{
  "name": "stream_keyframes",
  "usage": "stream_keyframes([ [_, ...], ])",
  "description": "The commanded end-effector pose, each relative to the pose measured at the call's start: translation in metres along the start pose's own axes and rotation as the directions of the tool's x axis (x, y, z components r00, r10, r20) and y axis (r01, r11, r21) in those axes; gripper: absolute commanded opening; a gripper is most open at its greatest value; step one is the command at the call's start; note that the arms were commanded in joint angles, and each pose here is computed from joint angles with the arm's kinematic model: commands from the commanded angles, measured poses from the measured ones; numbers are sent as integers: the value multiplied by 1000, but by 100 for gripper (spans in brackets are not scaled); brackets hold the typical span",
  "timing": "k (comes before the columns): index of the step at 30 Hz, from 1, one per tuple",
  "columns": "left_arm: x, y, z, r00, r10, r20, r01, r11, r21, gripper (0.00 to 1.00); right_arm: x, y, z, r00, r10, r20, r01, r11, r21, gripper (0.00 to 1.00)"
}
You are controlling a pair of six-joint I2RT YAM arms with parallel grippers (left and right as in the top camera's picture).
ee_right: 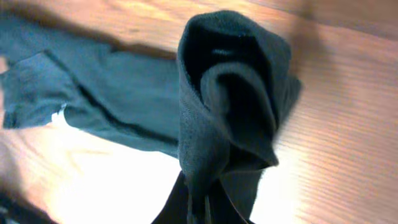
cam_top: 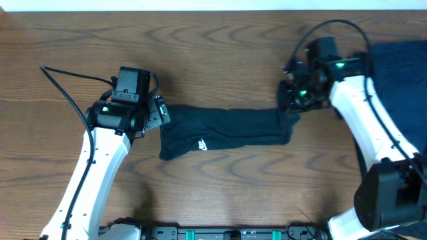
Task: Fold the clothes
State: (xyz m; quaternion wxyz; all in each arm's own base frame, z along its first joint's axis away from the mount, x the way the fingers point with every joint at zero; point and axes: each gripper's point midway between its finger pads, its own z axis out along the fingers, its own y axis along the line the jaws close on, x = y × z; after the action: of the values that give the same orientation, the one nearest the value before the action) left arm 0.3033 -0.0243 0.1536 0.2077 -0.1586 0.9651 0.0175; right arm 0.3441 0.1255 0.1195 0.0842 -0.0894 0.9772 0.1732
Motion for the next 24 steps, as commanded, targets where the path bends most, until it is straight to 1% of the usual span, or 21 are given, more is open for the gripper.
stream_keyframes([
  [1, -1, 2, 1, 1000, -3, 1, 3, 1000, -17, 98, -1, 24, 8, 998, -67, 0, 67, 998, -13, 2],
  [4, -1, 2, 1, 1000, -3, 1, 3, 1000, -17, 98, 5, 30, 22, 995, -99, -28, 100, 995, 25, 4],
  [8, -1, 2, 1, 1000, -3, 1, 3, 1000, -17, 98, 8, 46, 44, 987, -150, -51, 151, 989, 10, 4],
  [15, -1, 2, 1, 1000, -3, 1, 3, 1000, -17, 98, 11, 63, 86, 985, -147, -95, 148, 989, 0, 6],
  [19, -1, 2, 1, 1000, -3, 1, 3, 1000, -17, 98, 15, 71, 112, 986, -120, -120, 120, 993, -1, 6],
  [21, -1, 2, 1, 1000, -3, 1, 3, 1000, -17, 98, 16, 79, 122, 986, -106, -128, 104, 994, -25, 5],
  [24, -1, 2, 1, 1000, -3, 1, 3, 1000, -17, 98, 18, 99, 131, 986, -101, -133, 87, 991, -104, 5],
])
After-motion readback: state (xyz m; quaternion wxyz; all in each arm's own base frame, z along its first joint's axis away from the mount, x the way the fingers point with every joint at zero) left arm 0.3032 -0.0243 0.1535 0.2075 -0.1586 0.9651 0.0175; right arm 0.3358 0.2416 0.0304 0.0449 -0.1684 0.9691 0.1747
